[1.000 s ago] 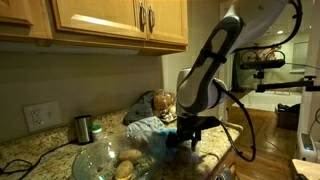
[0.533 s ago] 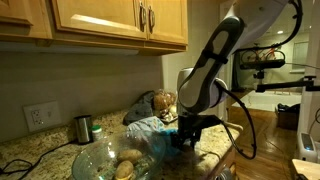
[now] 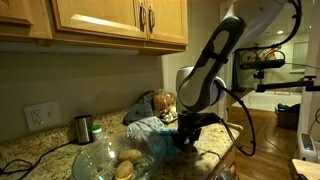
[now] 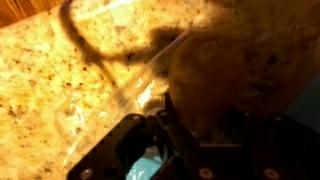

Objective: Remove a potato from the bag and put it in the glass bowl

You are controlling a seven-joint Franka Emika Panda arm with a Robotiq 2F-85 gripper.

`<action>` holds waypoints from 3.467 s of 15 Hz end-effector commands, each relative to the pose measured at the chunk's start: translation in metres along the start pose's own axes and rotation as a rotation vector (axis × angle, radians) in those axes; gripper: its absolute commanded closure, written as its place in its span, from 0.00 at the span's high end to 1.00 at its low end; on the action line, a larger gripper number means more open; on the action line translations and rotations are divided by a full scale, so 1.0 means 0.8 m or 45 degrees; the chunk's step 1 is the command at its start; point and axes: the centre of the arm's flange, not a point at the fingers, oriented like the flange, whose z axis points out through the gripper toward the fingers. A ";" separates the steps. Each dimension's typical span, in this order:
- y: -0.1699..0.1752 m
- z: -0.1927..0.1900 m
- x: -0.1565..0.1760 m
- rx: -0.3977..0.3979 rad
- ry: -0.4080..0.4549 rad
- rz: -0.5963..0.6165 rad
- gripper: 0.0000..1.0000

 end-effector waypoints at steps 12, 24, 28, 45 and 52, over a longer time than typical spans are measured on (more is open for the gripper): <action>0.002 -0.069 -0.011 -0.075 0.065 0.010 0.20; 0.008 -0.167 -0.023 -0.112 0.161 -0.115 0.20; -0.006 -0.204 -0.020 -0.082 0.247 -0.250 0.20; -0.116 -0.269 -0.009 0.144 0.214 -1.071 0.20; -0.151 -0.255 0.013 0.152 0.167 -1.261 0.20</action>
